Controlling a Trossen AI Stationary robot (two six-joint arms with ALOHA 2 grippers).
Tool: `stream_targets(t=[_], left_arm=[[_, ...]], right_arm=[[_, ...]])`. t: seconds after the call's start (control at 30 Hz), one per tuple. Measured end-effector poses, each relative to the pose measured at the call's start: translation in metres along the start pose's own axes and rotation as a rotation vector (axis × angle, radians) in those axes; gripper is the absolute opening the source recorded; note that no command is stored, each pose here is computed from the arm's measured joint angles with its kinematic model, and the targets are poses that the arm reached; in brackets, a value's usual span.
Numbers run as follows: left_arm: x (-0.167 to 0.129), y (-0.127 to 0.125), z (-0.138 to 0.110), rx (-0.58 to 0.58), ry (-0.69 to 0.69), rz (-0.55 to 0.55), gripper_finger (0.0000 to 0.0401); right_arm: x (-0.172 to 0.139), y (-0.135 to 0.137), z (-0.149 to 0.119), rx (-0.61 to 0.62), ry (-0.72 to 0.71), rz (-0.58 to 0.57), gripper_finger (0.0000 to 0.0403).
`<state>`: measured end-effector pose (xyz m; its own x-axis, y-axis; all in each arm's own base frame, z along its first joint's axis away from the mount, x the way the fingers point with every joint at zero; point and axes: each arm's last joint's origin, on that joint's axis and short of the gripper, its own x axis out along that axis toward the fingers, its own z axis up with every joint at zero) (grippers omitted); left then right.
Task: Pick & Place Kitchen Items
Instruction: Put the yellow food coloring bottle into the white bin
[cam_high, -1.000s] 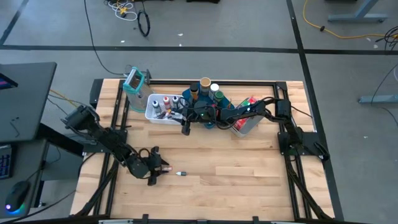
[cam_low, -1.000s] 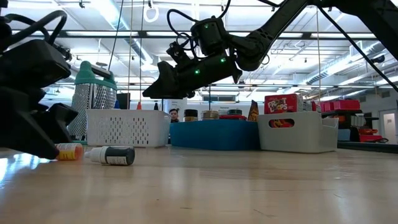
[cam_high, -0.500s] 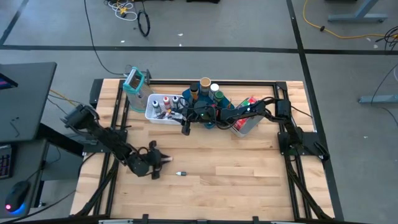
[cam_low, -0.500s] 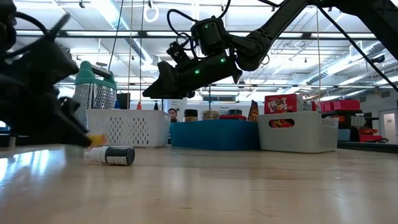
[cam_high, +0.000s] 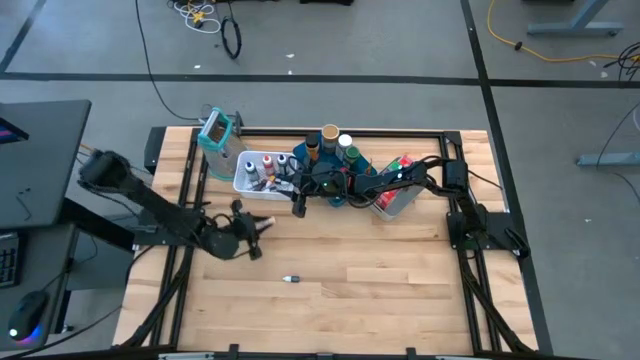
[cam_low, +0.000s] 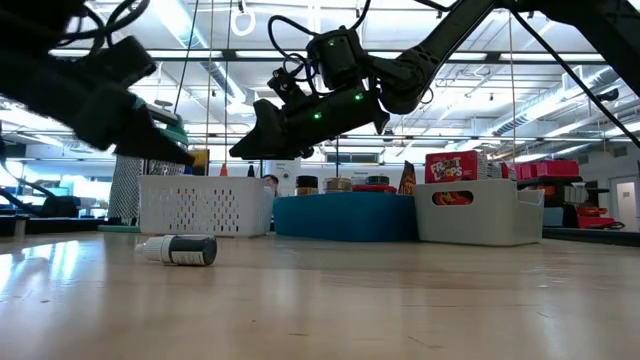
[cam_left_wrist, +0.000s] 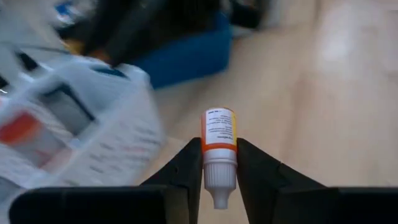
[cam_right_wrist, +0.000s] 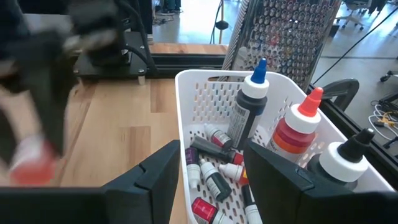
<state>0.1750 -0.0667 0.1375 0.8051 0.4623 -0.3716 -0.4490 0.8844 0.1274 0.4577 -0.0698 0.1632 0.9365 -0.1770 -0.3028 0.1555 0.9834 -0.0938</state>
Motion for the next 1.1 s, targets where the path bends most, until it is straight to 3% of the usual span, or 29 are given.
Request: stream_targets(t=[0.27, 0.4, 0.63, 0.9, 1.1], left_arm=[[0.002, 0.048, 0.03, 0.073, -0.044, 0.185, 0.0092], [0.008, 0.064, 0.036, 0.115, -0.019, 0.162, 0.0092], [0.027, 0.091, 0.032, 0.071, 0.065, 0.214, 0.0093], [0.037, 0.108, 0.027, -0.057, 0.111, 0.297, 0.0093], [0.039, 0.112, 0.027, -0.058, 0.12, 0.266, 0.0094]], right_arm=[[0.0, 0.0, 0.0, 0.0, 0.001, 0.0, 0.0187], [0.0, 0.0, 0.0, 0.004, 0.002, 0.001, 0.0187], [0.0, 0.0, 0.0, 0.044, 0.002, 0.001, 0.0187], [0.0, 0.0, 0.0, 0.044, 0.002, 0.001, 0.0187], [0.0, 0.0, 0.0, 0.044, 0.002, 0.001, 0.0187]])
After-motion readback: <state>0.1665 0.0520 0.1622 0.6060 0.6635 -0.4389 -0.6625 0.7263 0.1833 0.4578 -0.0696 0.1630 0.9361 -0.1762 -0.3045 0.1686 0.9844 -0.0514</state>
